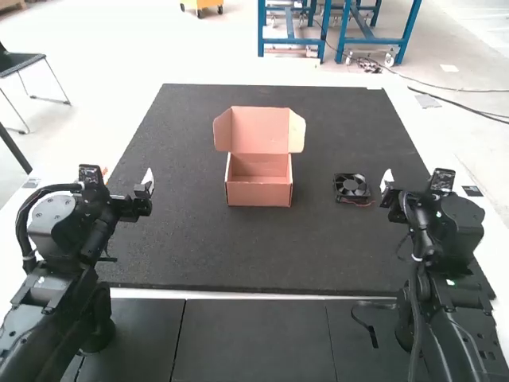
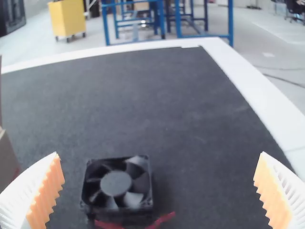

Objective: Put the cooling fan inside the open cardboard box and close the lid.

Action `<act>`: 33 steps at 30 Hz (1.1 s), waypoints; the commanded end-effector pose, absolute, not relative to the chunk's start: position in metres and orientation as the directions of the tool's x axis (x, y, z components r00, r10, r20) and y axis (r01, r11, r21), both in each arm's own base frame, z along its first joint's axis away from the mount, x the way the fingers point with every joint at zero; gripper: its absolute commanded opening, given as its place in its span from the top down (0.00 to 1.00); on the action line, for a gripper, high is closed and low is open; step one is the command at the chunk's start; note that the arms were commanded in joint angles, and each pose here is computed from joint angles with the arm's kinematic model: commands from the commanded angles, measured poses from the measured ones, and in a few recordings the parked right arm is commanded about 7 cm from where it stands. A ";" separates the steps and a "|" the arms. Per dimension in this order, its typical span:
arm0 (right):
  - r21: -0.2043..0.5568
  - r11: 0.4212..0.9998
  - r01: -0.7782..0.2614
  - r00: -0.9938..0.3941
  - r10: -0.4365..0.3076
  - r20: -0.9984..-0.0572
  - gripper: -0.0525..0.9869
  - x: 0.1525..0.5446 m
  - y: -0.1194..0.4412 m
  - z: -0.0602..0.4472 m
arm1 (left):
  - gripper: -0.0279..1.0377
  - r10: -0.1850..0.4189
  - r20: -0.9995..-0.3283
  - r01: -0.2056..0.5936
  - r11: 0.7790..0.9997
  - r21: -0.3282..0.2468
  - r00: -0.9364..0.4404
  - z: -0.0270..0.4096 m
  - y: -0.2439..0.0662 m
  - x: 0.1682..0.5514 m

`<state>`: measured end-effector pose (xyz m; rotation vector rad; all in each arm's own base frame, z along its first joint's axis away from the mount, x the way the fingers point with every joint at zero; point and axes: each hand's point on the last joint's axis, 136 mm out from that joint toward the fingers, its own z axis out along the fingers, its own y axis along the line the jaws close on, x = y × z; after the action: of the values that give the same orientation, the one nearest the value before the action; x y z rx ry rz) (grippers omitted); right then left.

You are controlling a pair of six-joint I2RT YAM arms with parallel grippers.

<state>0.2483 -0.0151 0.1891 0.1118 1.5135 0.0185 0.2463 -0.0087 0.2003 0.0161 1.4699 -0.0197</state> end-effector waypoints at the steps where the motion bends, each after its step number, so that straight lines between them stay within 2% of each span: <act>1: 0.139 0.989 0.057 0.103 0.132 -0.986 0.07 0.244 -0.017 0.196 | 0.07 -0.027 -0.982 -0.014 0.999 -0.030 0.187 0.219 0.004 0.242; 4: 0.146 0.986 0.085 0.004 0.147 -0.989 0.07 0.247 -0.020 0.172 | 0.07 -0.029 -0.992 -0.024 0.999 -0.032 0.123 0.204 0.006 0.245; 11: 0.146 0.985 0.086 -0.008 0.148 -0.989 0.07 0.246 -0.021 0.168 | 0.07 -0.044 -0.999 -0.024 0.999 -0.044 0.007 0.175 0.005 0.247; 27: 0.134 0.987 0.085 -0.034 0.138 -0.990 0.07 0.246 -0.020 0.162 | 0.07 -0.044 -0.999 -0.025 0.999 -0.044 -0.005 0.172 0.005 0.247; 31: 0.136 0.987 0.081 0.050 0.132 -0.990 0.07 0.246 -0.021 0.183 | 0.08 -0.065 -0.988 -0.013 0.998 -0.068 0.143 0.210 0.005 0.244; 33: 0.137 0.986 0.097 0.051 0.132 -0.990 0.07 0.245 -0.024 0.182 | 0.08 -0.063 -0.977 -0.007 0.998 -0.066 0.202 0.229 0.004 0.240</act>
<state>0.2464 -0.0183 0.1799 0.1628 1.5397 0.0466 0.2436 0.0056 0.2129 -0.0584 1.4153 -0.0192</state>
